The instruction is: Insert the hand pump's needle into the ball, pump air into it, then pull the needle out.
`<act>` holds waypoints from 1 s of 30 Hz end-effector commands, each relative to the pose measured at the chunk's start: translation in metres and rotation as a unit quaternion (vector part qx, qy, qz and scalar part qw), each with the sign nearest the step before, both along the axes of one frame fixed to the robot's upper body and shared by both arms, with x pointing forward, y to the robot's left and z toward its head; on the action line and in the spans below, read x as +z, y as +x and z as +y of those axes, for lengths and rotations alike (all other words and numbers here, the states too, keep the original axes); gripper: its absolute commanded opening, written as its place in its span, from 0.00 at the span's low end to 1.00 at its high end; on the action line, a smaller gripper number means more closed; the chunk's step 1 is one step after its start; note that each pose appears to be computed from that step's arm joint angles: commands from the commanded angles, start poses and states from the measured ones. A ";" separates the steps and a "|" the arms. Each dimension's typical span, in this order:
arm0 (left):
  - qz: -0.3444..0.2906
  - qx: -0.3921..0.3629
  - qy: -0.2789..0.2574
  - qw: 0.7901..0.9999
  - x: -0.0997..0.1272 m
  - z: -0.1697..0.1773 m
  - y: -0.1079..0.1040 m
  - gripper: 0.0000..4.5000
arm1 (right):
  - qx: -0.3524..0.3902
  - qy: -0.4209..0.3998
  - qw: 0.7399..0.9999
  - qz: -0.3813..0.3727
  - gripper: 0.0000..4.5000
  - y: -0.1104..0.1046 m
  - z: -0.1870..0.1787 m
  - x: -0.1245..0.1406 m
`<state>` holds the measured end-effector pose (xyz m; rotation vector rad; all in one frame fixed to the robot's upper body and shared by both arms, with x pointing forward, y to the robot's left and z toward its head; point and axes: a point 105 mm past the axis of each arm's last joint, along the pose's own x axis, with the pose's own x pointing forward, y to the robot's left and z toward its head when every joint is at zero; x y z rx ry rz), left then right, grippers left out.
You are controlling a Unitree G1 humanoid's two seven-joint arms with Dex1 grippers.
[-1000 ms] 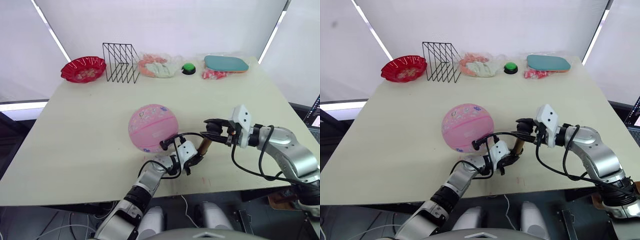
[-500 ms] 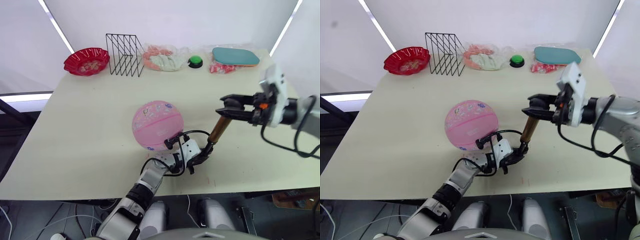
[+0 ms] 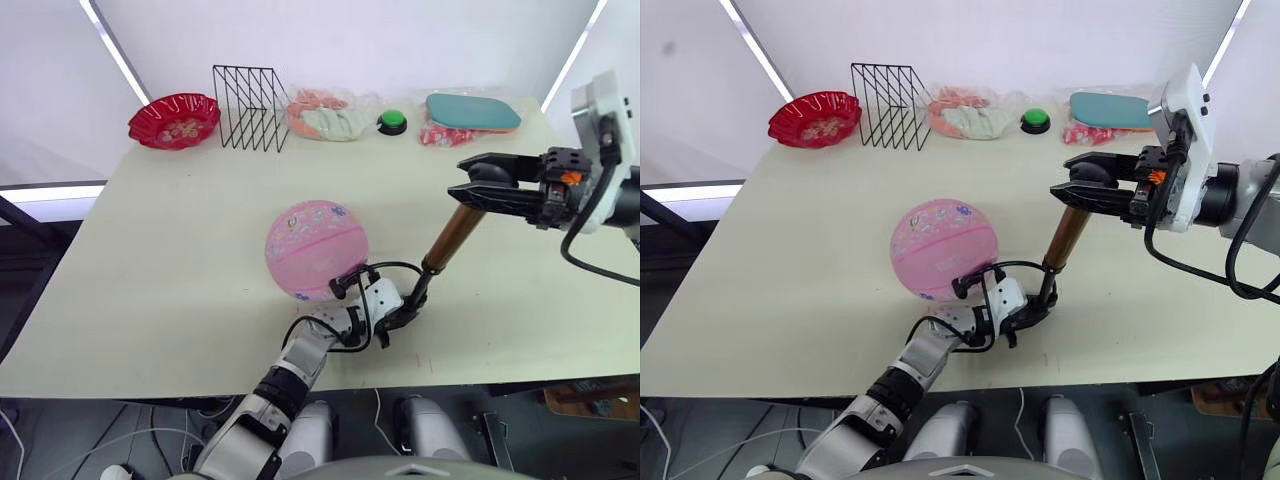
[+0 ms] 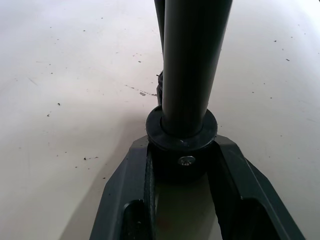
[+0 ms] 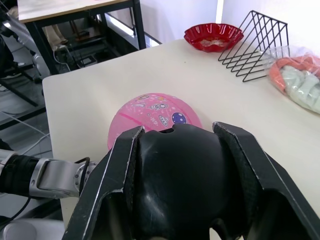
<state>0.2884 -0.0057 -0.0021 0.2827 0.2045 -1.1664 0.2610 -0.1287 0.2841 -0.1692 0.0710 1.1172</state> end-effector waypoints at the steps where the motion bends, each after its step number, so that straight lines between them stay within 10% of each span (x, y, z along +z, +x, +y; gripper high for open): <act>1: 0.070 0.035 0.038 0.996 -0.037 0.034 -0.014 0.21 | 0.025 -0.008 1.000 0.000 0.37 -0.007 0.005 -0.003; 15: 0.058 0.040 0.022 0.997 -0.024 0.037 -0.007 0.21 | 0.048 -0.019 0.998 0.019 0.37 -0.005 0.022 -0.029; 30: 0.063 0.040 0.023 0.997 -0.028 0.024 -0.008 0.21 | 0.051 -0.103 0.980 0.160 0.37 -0.009 0.056 -0.208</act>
